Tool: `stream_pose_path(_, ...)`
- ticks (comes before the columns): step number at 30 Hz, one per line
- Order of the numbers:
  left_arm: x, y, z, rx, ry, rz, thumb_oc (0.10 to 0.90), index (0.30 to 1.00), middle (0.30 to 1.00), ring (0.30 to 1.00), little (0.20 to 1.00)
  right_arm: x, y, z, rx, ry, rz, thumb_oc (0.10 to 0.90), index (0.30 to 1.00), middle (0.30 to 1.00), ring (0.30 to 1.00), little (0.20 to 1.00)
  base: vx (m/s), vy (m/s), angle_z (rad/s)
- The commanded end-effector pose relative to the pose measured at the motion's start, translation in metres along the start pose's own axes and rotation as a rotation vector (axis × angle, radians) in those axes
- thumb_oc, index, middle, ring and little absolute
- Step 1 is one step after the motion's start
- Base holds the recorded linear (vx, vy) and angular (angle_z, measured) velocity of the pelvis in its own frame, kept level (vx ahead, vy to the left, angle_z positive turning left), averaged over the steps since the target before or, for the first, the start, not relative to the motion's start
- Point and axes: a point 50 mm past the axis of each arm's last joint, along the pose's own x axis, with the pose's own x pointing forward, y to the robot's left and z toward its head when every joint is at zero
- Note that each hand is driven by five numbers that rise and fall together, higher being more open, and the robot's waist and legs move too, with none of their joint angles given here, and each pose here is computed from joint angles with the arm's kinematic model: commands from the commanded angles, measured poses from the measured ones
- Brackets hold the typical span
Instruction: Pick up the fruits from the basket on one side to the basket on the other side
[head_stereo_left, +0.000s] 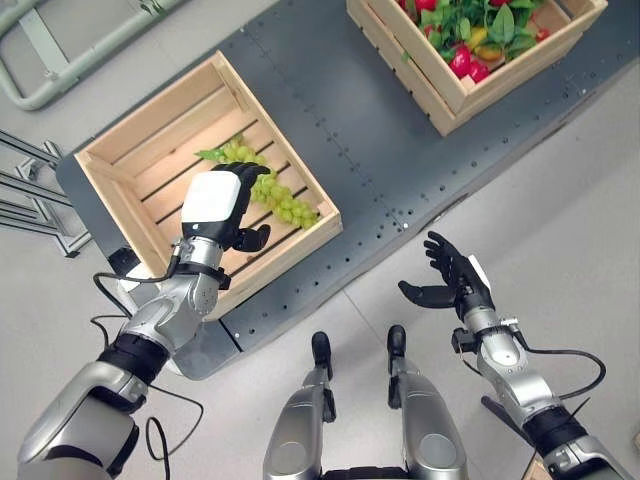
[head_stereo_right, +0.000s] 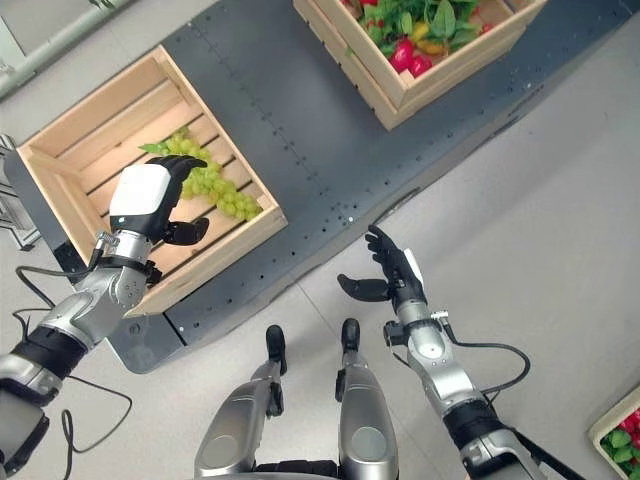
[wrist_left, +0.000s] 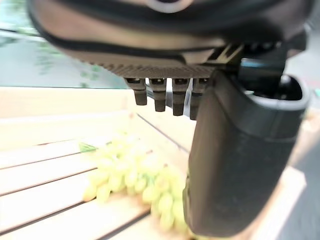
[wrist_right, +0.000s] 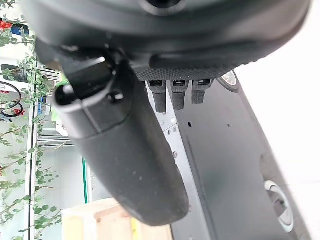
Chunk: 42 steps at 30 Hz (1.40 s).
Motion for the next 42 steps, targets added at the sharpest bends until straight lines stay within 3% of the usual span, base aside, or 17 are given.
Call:
stream_pose_path(1,0.026,0.064,-0.023,0.138,0.064,0.229,0.8,0.9,0.9,0.9,0.9,0.0,0.0,0.028,0.029,-0.148,0.051,0.8,0.9,0.9,0.9,0.9,-0.03,0.052,-0.03)
stream_pose_path(13,0.047,0.109,-0.025,0.439,0.017,0.407,0.8,0.9,0.9,0.9,0.9,0.017,-0.011,0.041,-0.022,-0.152,0.034,0.8,0.9,0.9,0.9,0.9,-0.04,0.006,0.03)
stream_pose_path(17,0.051,0.113,-0.023,0.52,-0.001,0.394,0.8,0.9,0.9,0.9,0.9,0.021,-0.009,0.047,-0.02,-0.176,0.042,0.8,0.9,0.9,0.9,0.9,-0.04,-0.002,0.03)
stream_pose_path(28,0.057,0.129,-0.021,0.614,-0.005,0.444,0.8,0.9,0.9,0.9,0.9,0.024,-0.001,0.06,-0.013,-0.218,0.085,0.8,0.9,0.9,0.9,0.9,0.0,0.0,0.01)
stream_pose_path(35,0.063,0.131,-0.019,0.69,-0.015,0.39,0.8,0.9,0.9,0.9,0.9,0.025,-0.005,0.061,-0.013,-0.226,0.041,0.8,0.9,0.9,0.9,0.9,0.01,0.005,0.0)
stream_pose_path(42,0.066,0.139,-0.015,0.717,-0.055,0.446,0.8,0.9,0.9,0.9,0.9,0.026,-0.008,0.063,-0.001,-0.23,0.009,0.8,0.9,0.9,0.9,0.9,0.04,0.013,-0.01)
